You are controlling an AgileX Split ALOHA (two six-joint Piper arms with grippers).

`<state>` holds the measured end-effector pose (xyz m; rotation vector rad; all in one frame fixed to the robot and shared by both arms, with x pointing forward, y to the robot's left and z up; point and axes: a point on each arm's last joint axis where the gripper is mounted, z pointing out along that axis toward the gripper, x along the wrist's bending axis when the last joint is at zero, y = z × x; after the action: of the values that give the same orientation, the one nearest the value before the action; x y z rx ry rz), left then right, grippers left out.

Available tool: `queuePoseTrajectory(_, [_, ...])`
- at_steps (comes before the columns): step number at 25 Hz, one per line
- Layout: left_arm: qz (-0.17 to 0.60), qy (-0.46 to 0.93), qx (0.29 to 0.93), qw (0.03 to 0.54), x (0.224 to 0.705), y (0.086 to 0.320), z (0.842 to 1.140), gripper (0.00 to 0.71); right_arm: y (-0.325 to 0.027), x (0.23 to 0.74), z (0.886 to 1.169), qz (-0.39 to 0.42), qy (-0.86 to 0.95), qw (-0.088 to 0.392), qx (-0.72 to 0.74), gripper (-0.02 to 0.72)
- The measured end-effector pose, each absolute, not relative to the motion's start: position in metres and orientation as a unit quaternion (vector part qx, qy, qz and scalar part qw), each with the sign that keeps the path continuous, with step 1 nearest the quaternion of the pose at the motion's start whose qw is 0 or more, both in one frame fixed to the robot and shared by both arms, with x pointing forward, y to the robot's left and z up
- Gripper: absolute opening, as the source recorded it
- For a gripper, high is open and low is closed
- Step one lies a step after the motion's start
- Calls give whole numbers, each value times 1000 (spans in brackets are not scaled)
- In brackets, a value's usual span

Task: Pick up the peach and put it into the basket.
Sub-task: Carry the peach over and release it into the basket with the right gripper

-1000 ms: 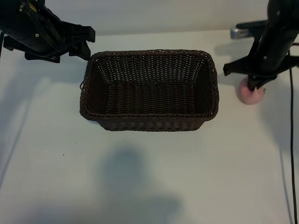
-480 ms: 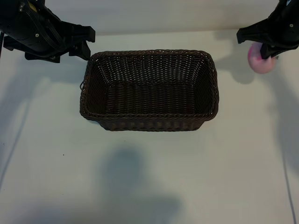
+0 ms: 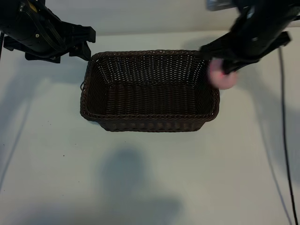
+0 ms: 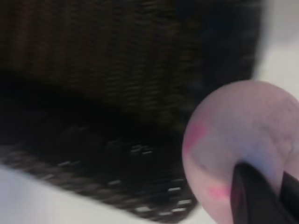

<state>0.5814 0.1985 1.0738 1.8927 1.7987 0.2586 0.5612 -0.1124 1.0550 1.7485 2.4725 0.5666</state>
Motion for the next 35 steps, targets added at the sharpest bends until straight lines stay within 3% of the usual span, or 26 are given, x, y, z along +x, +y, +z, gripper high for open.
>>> queuePoseTrajectory(5, [95,663,697,256,581,199,1074,591,-77,543,1057,211,824,20,526,38])
queuePoseTrajectory(11, [95,663,697,256,581,199,1074,591,-59,540,1054,238,828,27,508,38])
queuePoseTrajectory(19, [95,663,697,256,581,199,1074,591,-38,567,987,221,833,29,507,41])
queuePoseTrajectory(22, [95,663,697,256,581,199,1074,591,-36,569,976,214,834,27,508,67])
queuePoseTrajectory(25, [95,663,697,256,581,199,1074,591,-36,570,976,214,834,27,509,154])
queuePoseTrajectory(31, [95,663,696,257,581,198,1074,591,-39,565,991,215,838,27,501,479])
queuePoseTrajectory(35, [95,664,696,257,581,198,1074,591,-40,563,1020,221,840,28,495,561])
